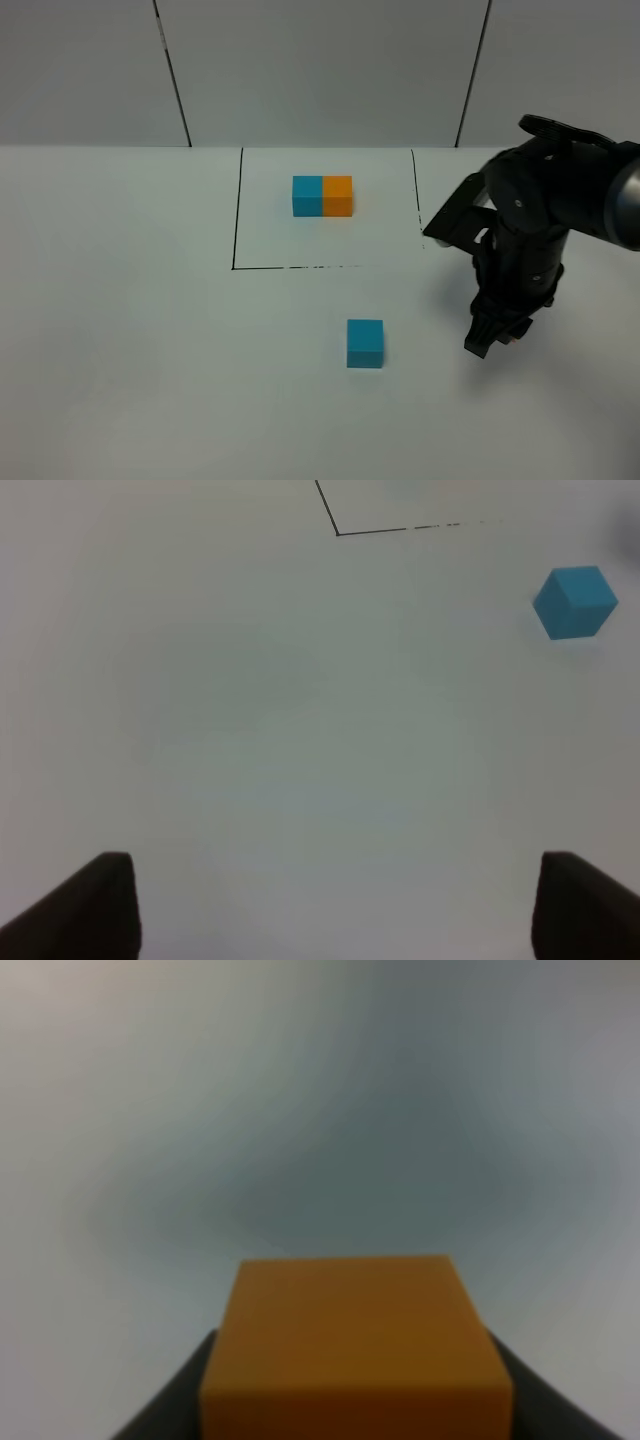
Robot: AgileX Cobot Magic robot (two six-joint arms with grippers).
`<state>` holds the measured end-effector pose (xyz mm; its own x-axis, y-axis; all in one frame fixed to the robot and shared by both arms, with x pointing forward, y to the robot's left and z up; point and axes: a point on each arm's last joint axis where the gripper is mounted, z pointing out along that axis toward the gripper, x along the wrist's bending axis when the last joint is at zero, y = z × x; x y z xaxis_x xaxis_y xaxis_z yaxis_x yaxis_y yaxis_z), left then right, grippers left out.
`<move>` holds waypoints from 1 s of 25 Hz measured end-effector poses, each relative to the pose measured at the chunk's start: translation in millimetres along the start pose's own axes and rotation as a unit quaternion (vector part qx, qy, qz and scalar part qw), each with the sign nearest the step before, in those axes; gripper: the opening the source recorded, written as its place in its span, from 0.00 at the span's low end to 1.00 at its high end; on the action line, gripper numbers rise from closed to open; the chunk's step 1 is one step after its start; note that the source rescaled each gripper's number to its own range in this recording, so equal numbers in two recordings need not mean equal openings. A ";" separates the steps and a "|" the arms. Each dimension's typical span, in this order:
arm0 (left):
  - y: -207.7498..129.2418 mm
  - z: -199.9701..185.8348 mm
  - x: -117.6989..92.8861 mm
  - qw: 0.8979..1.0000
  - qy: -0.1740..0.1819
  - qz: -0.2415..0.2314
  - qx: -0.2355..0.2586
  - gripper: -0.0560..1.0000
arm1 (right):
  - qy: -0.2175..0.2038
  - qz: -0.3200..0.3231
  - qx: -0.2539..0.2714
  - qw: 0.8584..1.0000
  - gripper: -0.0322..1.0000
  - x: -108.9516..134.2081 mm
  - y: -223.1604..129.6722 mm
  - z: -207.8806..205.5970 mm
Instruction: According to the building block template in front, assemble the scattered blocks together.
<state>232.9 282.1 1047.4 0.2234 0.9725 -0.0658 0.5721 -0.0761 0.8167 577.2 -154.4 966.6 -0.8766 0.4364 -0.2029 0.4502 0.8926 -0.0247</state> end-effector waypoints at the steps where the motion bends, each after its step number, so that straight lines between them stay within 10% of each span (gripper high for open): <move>1: 0.0 0.0 0.0 1.000 0.000 0.000 0.000 0.69 | -0.002 -0.033 -0.006 0.999 0.03 2.7 5.5 -3.8; 8: 0.0 0.0 0.0 1.000 0.000 0.000 0.000 0.69 | -0.008 -0.163 -0.024 0.986 0.03 27.4 37.3 -3.4; 25: 0.0 0.0 0.0 1.000 0.000 0.000 0.000 0.69 | 0.029 -0.218 -0.023 0.975 0.03 36.8 57.5 47.1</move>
<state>232.9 282.1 1047.4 0.2228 0.9726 -0.0666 0.5723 -0.0752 0.8166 578.8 -92.3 911.6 -0.9916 0.0196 -0.1277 0.0264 0.9983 -0.0512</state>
